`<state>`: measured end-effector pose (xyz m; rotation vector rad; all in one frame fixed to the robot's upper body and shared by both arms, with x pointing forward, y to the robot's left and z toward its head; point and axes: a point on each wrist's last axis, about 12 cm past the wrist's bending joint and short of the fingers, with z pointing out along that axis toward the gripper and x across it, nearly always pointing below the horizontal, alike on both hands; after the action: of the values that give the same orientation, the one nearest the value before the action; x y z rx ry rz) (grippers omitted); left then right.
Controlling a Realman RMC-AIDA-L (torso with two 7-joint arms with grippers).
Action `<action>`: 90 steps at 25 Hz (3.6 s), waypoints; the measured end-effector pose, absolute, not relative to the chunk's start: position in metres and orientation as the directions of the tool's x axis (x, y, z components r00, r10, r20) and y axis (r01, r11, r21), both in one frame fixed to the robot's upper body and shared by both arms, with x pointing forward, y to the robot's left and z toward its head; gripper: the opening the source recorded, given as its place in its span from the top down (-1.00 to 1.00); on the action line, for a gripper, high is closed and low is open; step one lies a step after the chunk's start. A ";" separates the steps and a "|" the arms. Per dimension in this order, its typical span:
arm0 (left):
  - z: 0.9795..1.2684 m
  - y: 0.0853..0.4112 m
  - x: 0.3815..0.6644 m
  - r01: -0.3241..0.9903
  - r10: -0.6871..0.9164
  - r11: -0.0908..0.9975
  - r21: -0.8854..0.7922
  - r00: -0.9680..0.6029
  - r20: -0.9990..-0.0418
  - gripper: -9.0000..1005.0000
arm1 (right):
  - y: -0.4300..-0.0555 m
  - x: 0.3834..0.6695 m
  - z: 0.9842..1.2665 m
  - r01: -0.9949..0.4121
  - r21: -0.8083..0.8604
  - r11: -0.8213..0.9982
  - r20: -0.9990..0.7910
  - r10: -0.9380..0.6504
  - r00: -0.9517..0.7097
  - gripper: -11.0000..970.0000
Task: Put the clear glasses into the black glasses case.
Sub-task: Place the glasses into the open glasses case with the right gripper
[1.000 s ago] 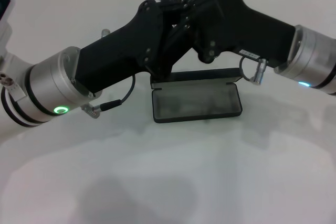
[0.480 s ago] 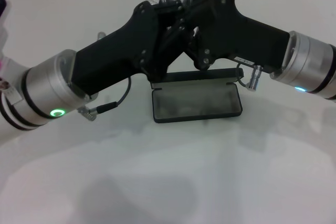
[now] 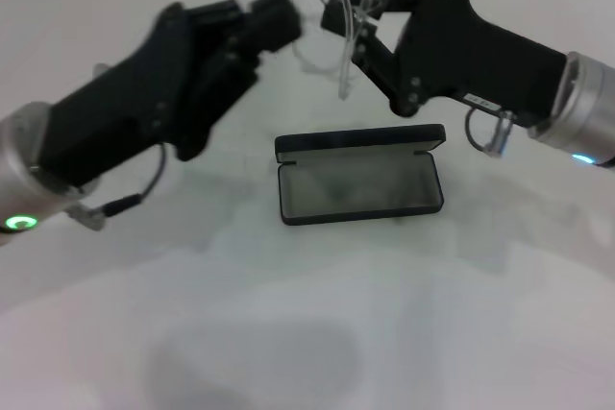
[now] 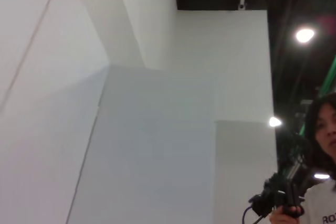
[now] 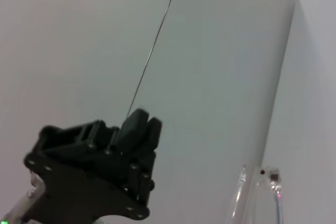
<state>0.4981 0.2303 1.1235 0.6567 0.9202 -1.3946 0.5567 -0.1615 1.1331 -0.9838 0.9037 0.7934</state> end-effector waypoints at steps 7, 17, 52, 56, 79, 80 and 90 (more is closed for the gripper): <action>1.132 0.285 0.500 0.978 -0.451 0.178 -0.106 -0.015 -0.892 0.87 | -0.173 0.542 1.147 -0.930 -0.336 0.152 -0.941 -0.103 0.323 0.68; 1.144 0.331 0.486 0.949 -0.443 0.310 -0.064 0.085 -0.892 0.87 | -0.140 0.513 1.172 -0.910 -0.410 -0.059 -0.632 -0.702 0.329 0.67; 1.133 0.316 0.482 0.947 -0.468 0.307 -0.090 0.068 -0.881 0.87 | -0.069 0.520 1.129 -0.710 -0.654 -0.261 -0.145 -0.878 0.456 0.67; 1.133 0.315 0.482 0.948 -0.471 0.306 -0.090 0.068 -0.880 0.87 | -0.070 0.521 1.127 -0.710 -0.653 -0.264 -0.139 -0.880 0.455 0.67; 1.131 0.314 0.480 0.947 -0.475 0.309 -0.090 0.071 -0.877 0.87 | -0.071 0.524 1.122 -0.686 -0.674 -0.274 -0.121 -0.875 0.469 0.66; 1.131 0.314 0.480 0.947 -0.475 0.309 -0.090 0.071 -0.877 0.87 | -0.071 0.524 1.122 -0.686 -0.675 -0.274 -0.121 -0.875 0.469 0.66; 1.131 0.315 0.479 0.947 -0.474 0.310 -0.089 0.072 -0.878 0.87 | -0.069 0.519 1.123 -0.685 -0.675 -0.275 -0.128 -0.870 0.476 0.65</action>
<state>0.4792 0.3146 1.1313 0.6058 0.9824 -1.1709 0.5195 -0.0692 1.1232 -2.0446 1.2833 -0.3499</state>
